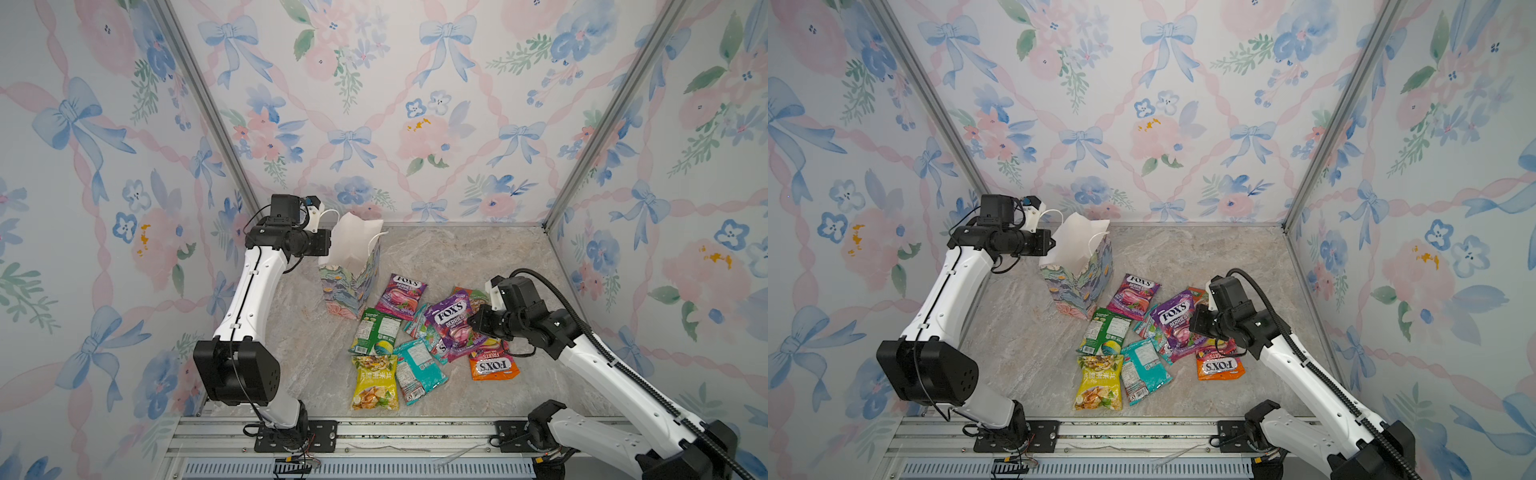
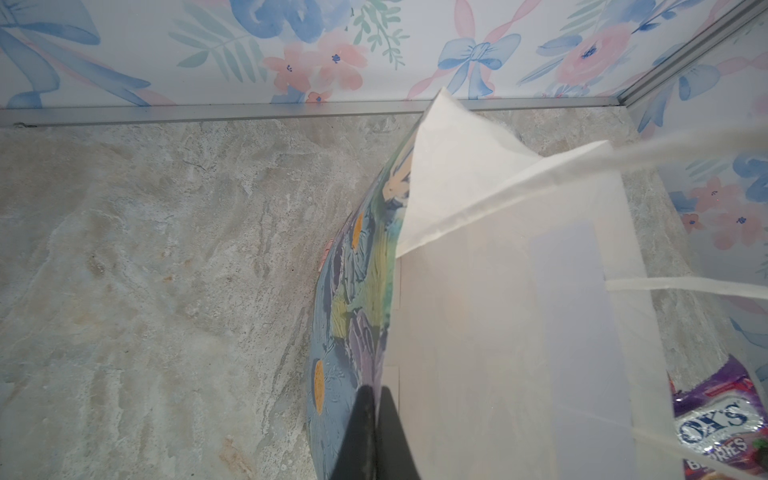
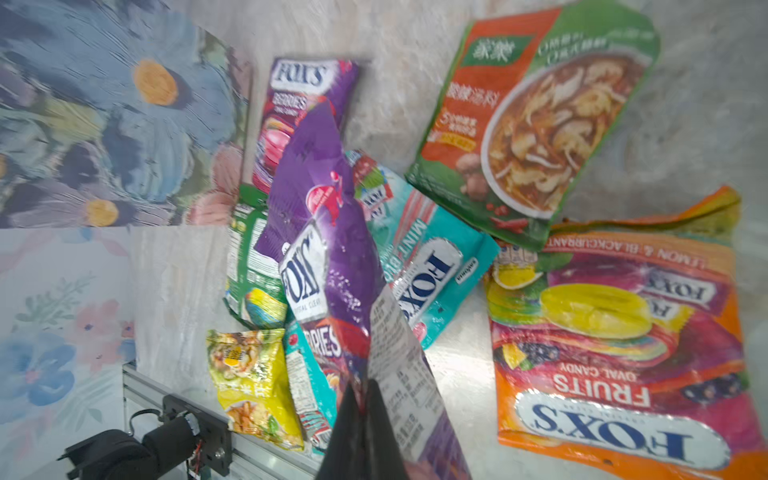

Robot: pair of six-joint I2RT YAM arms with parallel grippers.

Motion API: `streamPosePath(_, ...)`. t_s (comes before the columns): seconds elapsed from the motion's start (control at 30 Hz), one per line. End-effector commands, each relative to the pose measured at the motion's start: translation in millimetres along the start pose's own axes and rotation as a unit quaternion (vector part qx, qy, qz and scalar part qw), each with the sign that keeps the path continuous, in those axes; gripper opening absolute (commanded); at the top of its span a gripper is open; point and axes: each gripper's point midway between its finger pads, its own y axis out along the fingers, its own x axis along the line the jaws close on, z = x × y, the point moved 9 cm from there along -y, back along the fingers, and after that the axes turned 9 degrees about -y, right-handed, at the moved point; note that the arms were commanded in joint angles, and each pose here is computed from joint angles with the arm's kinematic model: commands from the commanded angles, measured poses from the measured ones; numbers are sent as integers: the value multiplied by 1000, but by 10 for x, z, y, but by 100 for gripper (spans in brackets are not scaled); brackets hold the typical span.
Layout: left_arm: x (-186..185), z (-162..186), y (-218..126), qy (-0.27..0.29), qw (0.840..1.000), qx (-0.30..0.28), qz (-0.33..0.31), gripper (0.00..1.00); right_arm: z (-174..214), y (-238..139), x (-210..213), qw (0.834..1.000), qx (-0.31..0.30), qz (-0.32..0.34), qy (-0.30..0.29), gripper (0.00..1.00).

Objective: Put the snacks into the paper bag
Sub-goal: 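Lift the purple packet with the right gripper toward the bag, then hold the purple packet above the bag opening with the right gripper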

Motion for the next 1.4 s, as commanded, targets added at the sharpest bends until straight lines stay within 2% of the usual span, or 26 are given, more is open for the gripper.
streamPosePath(0.0,-8,-21,-44,-4,1000,-5,6,0,-194,-142,148,1000,-21,-7,-20,0)
streamPosePath(0.13,-6,-17,-10,-9,1000,0,11,0,-594,-263,455,994,-89,-34,-48,0)
streamPosePath(0.33,-9,0,-48,-7,1000,-3,7,0,-1152,-294,1011,975,-179,-70,-111,0)
streamPosePath(0.6,-37,-8,-98,-6,1000,-9,13,0,-1658,-352,1594,946,-262,-94,-164,0)
streamPosePath(0.8,-40,1,-102,-10,1000,-8,15,0,-1948,-425,1833,925,-323,-97,-175,0)
streamPosePath(1.07,-52,5,-131,-9,1000,-11,17,0,-2287,-256,2209,911,-340,-102,-211,0)
streamPosePath(1.37,-55,3,-146,-12,1000,-13,16,0,-2263,124,2702,909,-319,-146,-225,0)
